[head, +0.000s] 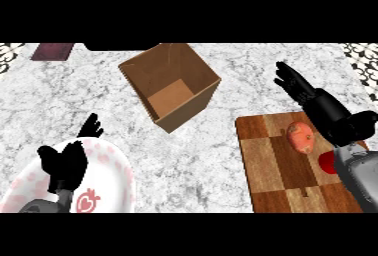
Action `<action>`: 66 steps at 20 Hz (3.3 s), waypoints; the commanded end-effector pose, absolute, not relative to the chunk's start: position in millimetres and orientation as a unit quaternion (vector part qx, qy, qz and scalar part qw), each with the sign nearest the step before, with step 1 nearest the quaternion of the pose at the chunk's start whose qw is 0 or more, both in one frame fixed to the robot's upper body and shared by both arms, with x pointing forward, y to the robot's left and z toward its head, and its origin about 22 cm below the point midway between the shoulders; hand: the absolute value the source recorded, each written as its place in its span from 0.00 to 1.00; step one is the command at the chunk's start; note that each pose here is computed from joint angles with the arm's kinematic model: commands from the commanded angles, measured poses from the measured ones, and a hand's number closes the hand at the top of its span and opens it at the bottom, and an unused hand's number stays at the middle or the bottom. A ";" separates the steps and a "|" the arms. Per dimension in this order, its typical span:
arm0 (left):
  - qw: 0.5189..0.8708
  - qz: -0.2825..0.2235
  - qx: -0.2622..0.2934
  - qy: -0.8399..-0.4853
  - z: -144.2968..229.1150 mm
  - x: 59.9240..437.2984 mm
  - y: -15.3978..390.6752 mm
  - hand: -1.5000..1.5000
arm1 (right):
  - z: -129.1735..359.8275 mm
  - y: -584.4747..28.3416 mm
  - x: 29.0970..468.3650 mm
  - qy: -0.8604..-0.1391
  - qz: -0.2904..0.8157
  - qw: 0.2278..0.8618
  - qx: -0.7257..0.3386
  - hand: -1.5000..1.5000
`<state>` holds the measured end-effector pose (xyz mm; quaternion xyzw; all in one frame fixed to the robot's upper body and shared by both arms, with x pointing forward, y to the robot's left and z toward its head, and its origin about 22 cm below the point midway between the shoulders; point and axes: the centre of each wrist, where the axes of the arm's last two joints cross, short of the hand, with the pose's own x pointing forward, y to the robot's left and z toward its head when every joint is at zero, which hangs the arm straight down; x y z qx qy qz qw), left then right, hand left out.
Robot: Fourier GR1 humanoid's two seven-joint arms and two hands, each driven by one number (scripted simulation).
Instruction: Pick the can from the cutting board and place it in the cardboard box
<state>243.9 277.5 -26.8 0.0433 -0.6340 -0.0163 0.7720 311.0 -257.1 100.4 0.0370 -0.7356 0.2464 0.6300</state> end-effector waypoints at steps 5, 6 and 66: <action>0.740 0.024 0.060 -0.670 12.6 244.6 313.7 0.50 | 133.0 -391.5 276.5 -0.760 0.138 0.635 0.019 0.00; 0.728 0.015 0.073 -0.681 27.2 242.7 329.7 0.50 | 134.3 -416.0 272.4 -0.762 0.105 0.639 0.014 0.00; 0.748 0.031 0.030 -0.663 66.8 245.2 313.0 0.50 | 153.4 -378.5 226.0 -0.451 0.538 0.655 -0.281 0.00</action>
